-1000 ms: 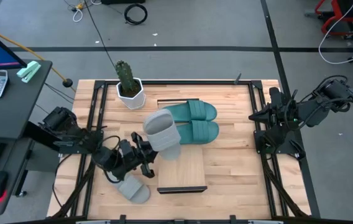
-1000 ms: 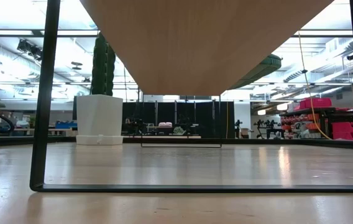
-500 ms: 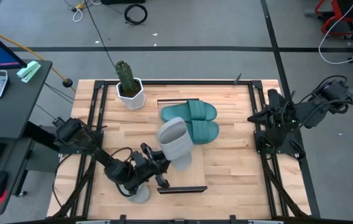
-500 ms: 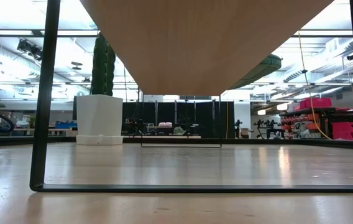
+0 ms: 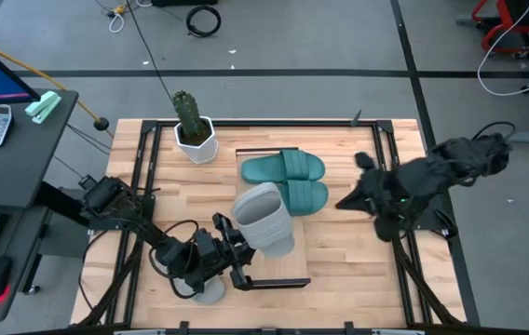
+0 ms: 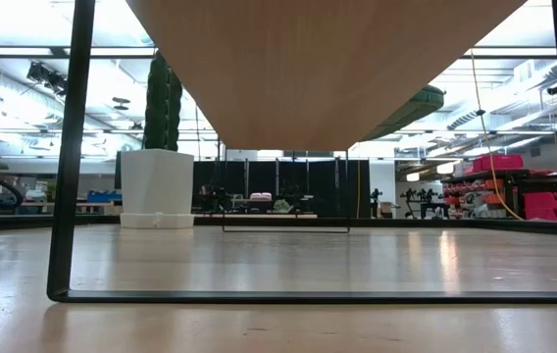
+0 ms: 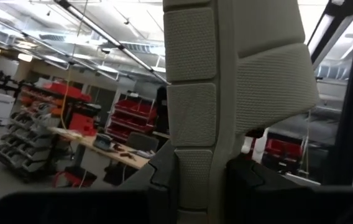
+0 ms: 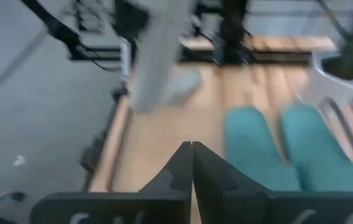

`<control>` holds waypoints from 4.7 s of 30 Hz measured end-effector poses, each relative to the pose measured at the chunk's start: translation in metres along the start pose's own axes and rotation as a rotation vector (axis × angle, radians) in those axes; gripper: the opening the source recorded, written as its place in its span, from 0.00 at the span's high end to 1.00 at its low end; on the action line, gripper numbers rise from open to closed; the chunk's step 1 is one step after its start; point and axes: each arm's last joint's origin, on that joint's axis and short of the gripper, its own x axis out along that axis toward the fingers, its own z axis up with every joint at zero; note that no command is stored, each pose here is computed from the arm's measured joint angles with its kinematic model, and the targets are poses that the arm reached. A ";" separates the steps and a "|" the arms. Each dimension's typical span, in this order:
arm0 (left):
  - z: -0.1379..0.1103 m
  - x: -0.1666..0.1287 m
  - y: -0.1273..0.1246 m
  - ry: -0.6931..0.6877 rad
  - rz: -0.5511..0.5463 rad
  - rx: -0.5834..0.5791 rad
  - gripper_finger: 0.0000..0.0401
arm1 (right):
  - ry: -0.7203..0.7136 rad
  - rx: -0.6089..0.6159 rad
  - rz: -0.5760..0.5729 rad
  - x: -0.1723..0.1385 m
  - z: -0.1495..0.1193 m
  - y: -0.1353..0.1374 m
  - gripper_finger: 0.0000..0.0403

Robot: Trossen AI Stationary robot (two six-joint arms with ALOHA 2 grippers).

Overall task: Pick and place slides into the shelf
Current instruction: Put the right gray slide on the shelf

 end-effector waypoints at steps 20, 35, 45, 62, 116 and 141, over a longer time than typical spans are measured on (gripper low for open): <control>0.000 0.017 0.007 -0.068 -0.059 0.035 0.80 | -0.146 0.052 0.290 0.058 0.037 -0.009 0.40; 0.000 0.020 0.008 -0.090 -0.095 0.015 0.80 | -0.152 0.091 0.311 0.091 0.044 -0.021 0.41; 0.000 0.021 0.009 -0.100 -0.115 0.010 0.80 | -0.134 0.110 0.336 0.103 0.044 -0.019 0.68; 0.002 0.021 0.007 -0.119 -0.173 -0.071 0.43 | -0.206 0.124 0.306 0.081 0.051 -0.038 0.83; 0.151 -0.036 0.005 -0.151 -0.122 0.345 0.57 | 0.433 0.293 0.780 0.218 -0.015 -0.087 0.82; 0.187 -0.044 0.019 -0.128 -0.103 0.381 0.60 | 0.634 0.142 0.473 0.254 0.007 -0.077 0.82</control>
